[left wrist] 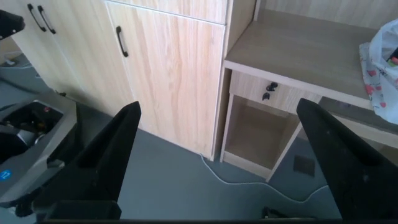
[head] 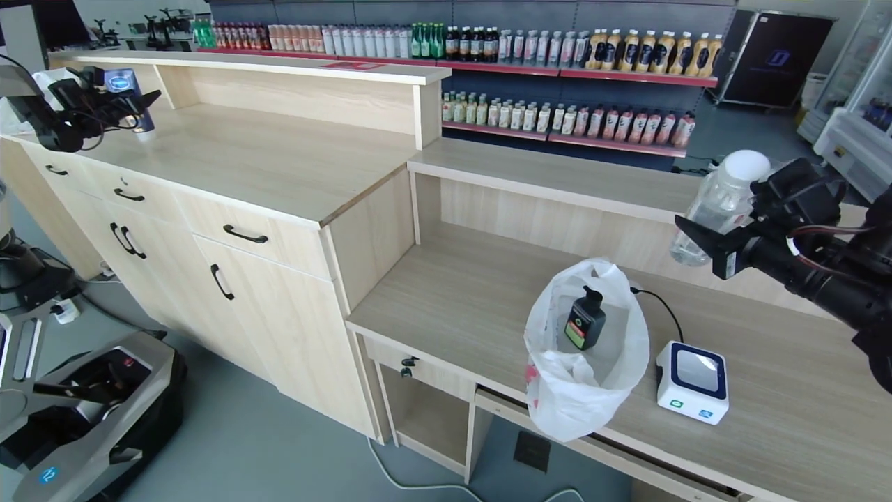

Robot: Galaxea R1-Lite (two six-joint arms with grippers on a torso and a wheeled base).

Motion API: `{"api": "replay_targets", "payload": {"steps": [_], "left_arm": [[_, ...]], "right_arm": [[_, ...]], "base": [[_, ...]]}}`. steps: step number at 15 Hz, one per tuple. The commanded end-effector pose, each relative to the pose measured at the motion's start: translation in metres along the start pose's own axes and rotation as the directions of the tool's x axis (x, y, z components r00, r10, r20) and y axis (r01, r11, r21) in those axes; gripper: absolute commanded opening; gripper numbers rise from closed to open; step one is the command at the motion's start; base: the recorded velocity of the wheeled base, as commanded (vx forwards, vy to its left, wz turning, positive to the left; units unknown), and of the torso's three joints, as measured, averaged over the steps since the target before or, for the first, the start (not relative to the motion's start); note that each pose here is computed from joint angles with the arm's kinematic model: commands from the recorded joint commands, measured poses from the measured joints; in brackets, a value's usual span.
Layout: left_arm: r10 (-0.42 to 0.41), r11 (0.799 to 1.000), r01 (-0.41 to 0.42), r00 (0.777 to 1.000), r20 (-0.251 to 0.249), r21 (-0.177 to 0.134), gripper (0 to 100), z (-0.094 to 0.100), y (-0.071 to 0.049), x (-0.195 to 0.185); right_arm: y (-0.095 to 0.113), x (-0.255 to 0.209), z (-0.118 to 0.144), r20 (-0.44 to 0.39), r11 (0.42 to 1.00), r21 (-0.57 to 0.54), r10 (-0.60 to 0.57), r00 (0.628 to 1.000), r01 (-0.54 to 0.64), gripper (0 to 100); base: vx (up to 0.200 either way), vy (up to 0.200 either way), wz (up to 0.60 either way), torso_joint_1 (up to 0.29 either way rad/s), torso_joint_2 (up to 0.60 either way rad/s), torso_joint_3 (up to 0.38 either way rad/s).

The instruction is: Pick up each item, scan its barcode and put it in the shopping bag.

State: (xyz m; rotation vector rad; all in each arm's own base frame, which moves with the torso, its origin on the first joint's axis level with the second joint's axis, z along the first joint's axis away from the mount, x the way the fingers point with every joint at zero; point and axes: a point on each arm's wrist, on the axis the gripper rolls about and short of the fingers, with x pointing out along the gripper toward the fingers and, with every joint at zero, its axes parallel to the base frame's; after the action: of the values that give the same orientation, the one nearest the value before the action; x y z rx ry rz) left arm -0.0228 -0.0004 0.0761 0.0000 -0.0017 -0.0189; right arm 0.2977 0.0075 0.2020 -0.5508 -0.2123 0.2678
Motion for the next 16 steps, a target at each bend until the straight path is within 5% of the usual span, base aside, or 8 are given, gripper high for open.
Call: {"api": "replay_targets", "payload": {"steps": [1, 7, 16], "left_arm": [[0.001, 1.000, -0.001, 1.000, 0.000, 0.000, 100, 0.000, 0.000, 0.000], [0.001, 1.000, -0.001, 1.000, 0.000, 0.000, 100, 0.000, 0.000, 0.000], [0.001, 1.000, -0.001, 1.000, 0.000, 0.000, 100, 0.000, 0.000, 0.000]], "right_arm": [[0.018, 0.012, -0.008, 0.055, 0.977, 0.066, 0.197, 0.979, -0.201, 0], [0.058, 0.034, -0.085, -0.149, 0.902, 0.265, 0.388, 0.910, -0.341, 0], [0.084, 0.047, -0.130, -0.199, 0.873, 0.323, 0.440, 0.876, -0.365, 0]], "base": [[0.000, 0.000, 0.00, 0.000, 0.00, 0.000], [0.000, 0.000, 0.00, 0.000, 0.00, 0.000], [0.000, 0.000, 0.00, 0.000, 0.00, 0.000]]}}
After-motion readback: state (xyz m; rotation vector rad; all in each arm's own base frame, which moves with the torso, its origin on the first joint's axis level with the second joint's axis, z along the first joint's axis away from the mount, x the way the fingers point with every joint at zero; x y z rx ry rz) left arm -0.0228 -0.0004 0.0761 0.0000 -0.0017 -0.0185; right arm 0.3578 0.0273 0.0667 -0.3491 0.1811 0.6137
